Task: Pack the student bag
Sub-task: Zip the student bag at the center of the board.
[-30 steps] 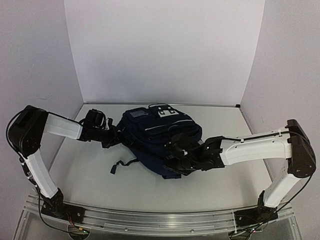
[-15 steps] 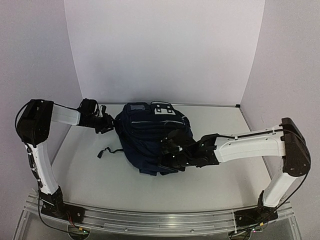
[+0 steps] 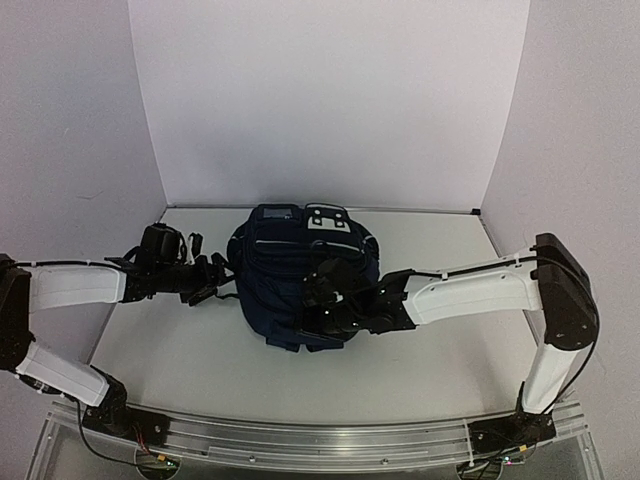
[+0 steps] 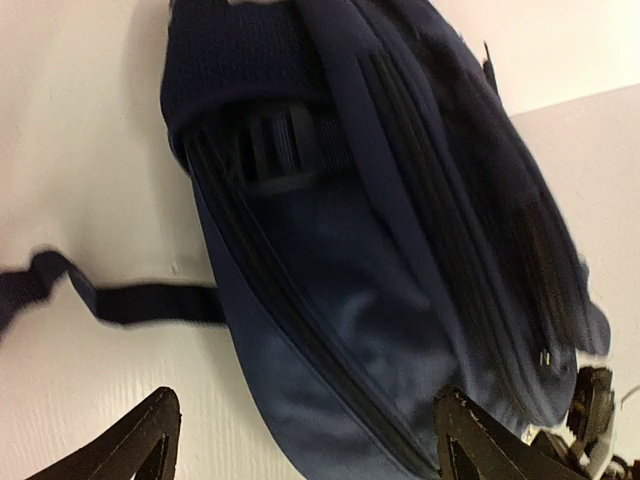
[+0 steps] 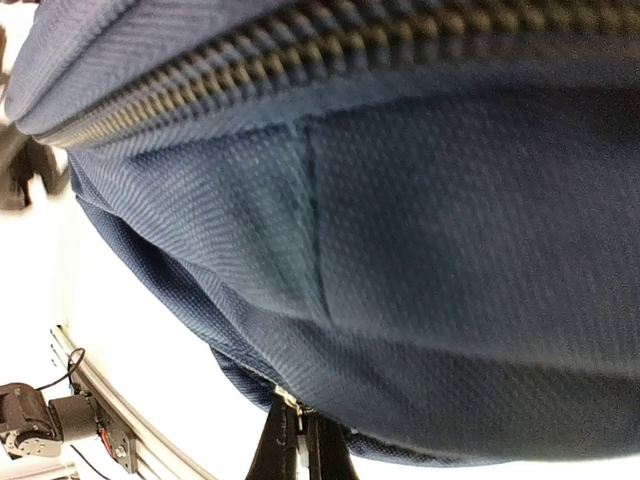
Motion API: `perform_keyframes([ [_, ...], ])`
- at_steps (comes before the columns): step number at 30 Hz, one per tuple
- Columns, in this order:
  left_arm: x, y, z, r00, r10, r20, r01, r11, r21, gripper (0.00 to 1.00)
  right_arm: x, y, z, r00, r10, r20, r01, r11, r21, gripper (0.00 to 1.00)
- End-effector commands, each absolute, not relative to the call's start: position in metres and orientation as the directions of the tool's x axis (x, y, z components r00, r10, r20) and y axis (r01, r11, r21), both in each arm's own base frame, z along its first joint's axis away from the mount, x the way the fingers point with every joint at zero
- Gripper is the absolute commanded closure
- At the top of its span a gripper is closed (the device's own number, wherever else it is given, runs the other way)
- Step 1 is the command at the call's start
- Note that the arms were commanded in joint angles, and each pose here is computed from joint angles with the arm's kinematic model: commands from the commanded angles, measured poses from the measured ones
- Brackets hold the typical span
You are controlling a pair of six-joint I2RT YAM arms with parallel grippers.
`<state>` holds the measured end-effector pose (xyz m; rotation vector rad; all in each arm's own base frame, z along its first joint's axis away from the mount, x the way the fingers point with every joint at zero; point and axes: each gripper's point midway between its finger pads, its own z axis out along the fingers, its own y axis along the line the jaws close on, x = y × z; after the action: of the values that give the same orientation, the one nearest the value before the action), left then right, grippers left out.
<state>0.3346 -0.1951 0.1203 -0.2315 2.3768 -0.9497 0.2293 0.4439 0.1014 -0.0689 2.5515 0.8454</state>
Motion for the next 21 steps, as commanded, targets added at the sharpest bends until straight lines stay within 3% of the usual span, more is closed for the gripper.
perform_keyframes([
  [1, 0.293, -0.205, 0.110, -0.841, -0.439, -0.315, -0.058, 0.653, -0.755, 0.12, 0.229, 0.468, 0.110, -0.896, 0.070, -0.439, -0.229, 0.773, 0.591, 1.00],
  [6, 0.259, -0.223, 0.093, -0.873, -0.427, -0.236, -0.083, 0.606, -0.791, 0.19, 0.232, 0.473, 0.110, -0.894, 0.071, -0.442, -0.232, 0.770, 0.594, 1.00],
  [10, 0.249, -0.241, 0.088, -0.887, -0.412, -0.207, -0.064, 0.555, -0.829, 0.37, 0.232, 0.475, 0.112, -0.895, 0.078, -0.439, -0.229, 0.764, 0.603, 1.00],
  [21, 0.251, -0.254, 0.074, -0.886, -0.423, -0.189, -0.071, 0.528, -0.846, 0.51, 0.233, 0.476, 0.117, -0.897, 0.101, -0.430, -0.214, 0.751, 0.624, 1.00],
])
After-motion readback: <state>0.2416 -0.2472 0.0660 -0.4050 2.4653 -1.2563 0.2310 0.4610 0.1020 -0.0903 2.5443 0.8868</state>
